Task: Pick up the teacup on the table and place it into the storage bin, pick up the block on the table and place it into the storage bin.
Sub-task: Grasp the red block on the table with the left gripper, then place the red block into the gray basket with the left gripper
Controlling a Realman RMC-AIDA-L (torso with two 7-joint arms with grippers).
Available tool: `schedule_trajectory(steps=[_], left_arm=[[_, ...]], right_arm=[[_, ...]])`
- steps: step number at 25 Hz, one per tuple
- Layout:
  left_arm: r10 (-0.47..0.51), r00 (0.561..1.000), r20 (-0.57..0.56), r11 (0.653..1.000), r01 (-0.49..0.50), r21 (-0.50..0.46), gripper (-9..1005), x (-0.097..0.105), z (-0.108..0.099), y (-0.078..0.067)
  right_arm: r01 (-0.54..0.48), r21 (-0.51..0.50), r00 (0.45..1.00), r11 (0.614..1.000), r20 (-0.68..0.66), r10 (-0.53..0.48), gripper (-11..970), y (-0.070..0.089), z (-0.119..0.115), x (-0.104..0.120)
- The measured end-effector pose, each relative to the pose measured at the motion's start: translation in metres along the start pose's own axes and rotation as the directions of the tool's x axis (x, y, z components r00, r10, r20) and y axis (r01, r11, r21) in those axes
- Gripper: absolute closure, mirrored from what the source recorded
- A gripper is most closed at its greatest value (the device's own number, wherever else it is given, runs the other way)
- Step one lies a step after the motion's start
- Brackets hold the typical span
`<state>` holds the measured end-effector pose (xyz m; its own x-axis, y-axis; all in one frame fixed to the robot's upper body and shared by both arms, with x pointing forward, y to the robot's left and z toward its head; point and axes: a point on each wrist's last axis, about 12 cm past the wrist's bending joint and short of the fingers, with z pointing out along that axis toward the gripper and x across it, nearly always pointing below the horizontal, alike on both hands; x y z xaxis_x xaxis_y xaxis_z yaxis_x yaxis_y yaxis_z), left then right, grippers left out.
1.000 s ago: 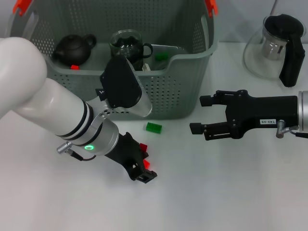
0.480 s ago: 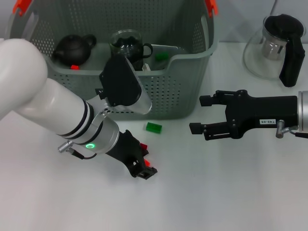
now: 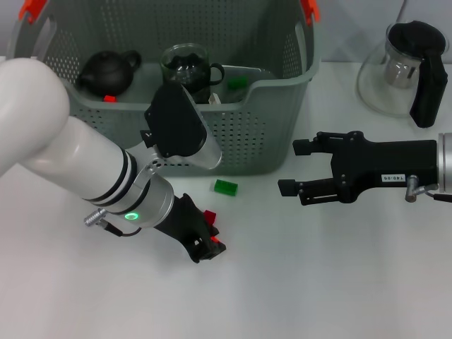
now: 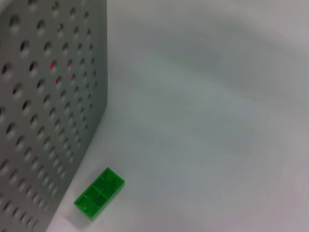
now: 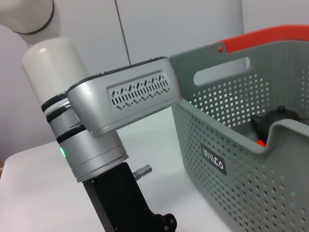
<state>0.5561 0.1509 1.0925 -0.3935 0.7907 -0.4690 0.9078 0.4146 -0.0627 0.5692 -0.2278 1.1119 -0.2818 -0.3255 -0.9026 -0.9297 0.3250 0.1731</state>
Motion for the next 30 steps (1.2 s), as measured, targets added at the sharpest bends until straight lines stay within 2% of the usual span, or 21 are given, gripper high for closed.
schedule_trajectory(steps=[2,5,17,23,30], left_arm=[[-0.002,1.000,0.000,1.000,0.002,0.000,615,0.000,0.000,0.000],[-0.004,1.000,-0.001,1.000,0.004,-0.001,772,0.000,0.000,0.001],[-0.024,1.000,-0.003,1.000,0.024,0.014,785,0.001,-0.006,0.001],[-0.069,0.996,0.057,0.997,0.068,0.019,791,0.004,-0.028,0.003],[-0.162,0.963,0.215,0.981,0.134,0.139,793,0.003,-0.073,0.006]], right_arm=[[0.000,-0.001,1.000,1.000,0.000,0.000,47,0.000,0.000,0.000],[0.002,-0.003,1.000,1.000,0.000,-0.002,47,0.000,0.000,-0.001],[-0.002,-0.004,1.000,1.000,0.001,0.002,45,0.001,-0.001,0.000],[0.005,0.002,1.000,1.000,-0.001,-0.005,46,0.000,-0.002,0.000],[0.008,-0.003,1.000,1.000,-0.004,-0.008,47,0.000,-0.003,0.000]])
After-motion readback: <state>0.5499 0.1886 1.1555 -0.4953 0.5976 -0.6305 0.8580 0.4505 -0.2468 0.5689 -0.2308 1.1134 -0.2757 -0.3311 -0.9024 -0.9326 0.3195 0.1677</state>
